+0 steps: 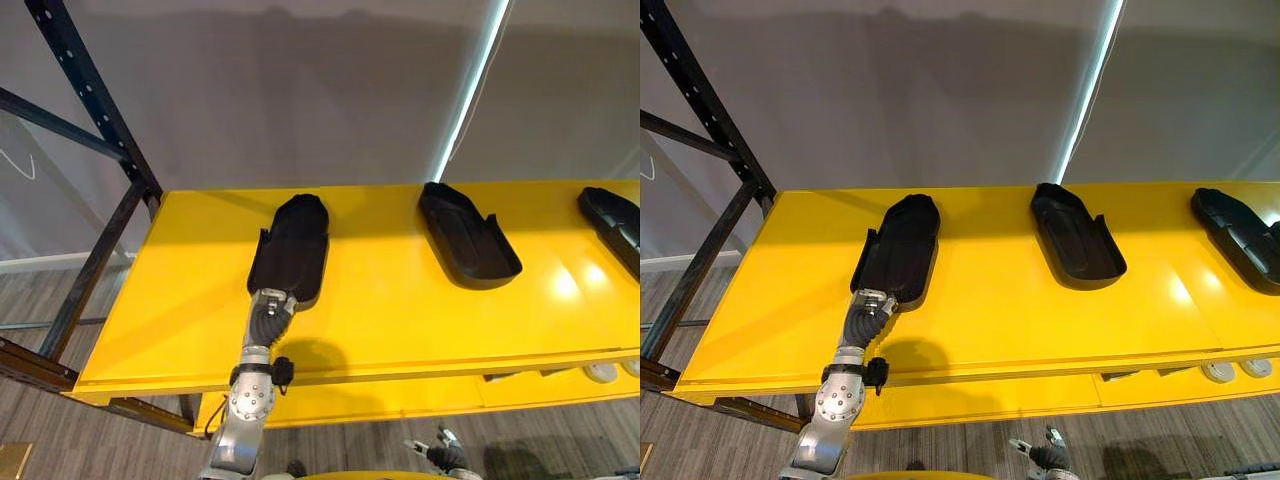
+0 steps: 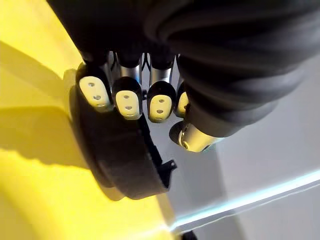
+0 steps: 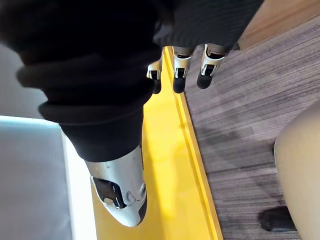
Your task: Walk over and take plastic housings, then place them on the shelf
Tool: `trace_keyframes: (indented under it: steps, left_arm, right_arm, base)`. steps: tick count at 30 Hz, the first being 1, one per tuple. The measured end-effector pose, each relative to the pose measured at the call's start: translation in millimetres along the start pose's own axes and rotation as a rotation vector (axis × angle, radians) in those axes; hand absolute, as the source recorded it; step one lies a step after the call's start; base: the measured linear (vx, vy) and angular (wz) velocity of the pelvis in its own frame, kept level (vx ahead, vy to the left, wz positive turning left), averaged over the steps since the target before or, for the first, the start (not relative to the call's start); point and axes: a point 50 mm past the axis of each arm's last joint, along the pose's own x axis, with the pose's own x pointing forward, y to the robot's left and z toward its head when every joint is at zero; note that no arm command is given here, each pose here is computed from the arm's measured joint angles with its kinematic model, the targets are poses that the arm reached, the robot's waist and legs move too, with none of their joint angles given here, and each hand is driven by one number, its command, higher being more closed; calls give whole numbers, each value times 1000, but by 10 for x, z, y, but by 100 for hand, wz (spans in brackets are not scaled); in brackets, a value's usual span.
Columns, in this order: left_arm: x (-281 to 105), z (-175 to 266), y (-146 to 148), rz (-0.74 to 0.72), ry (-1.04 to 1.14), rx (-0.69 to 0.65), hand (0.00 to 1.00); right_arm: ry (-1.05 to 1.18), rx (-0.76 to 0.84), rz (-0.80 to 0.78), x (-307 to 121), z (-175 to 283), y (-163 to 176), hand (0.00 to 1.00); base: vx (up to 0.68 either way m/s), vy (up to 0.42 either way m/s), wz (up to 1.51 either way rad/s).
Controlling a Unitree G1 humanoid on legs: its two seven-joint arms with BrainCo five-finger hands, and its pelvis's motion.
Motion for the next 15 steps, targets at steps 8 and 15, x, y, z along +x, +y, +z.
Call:
trace_keyframes:
  steps: [8,15]
  left_arm:
    - [140,-179,-13,-45,59,119,100]
    - [265,-201,15,-48,61,179,100]
  right_arm:
    - [2,-17,11,62,72,20,0]
    - [5,-35,17,73,75,29,0]
  base:
    - [-69,-19,-6]
    - [-104,16,-3]
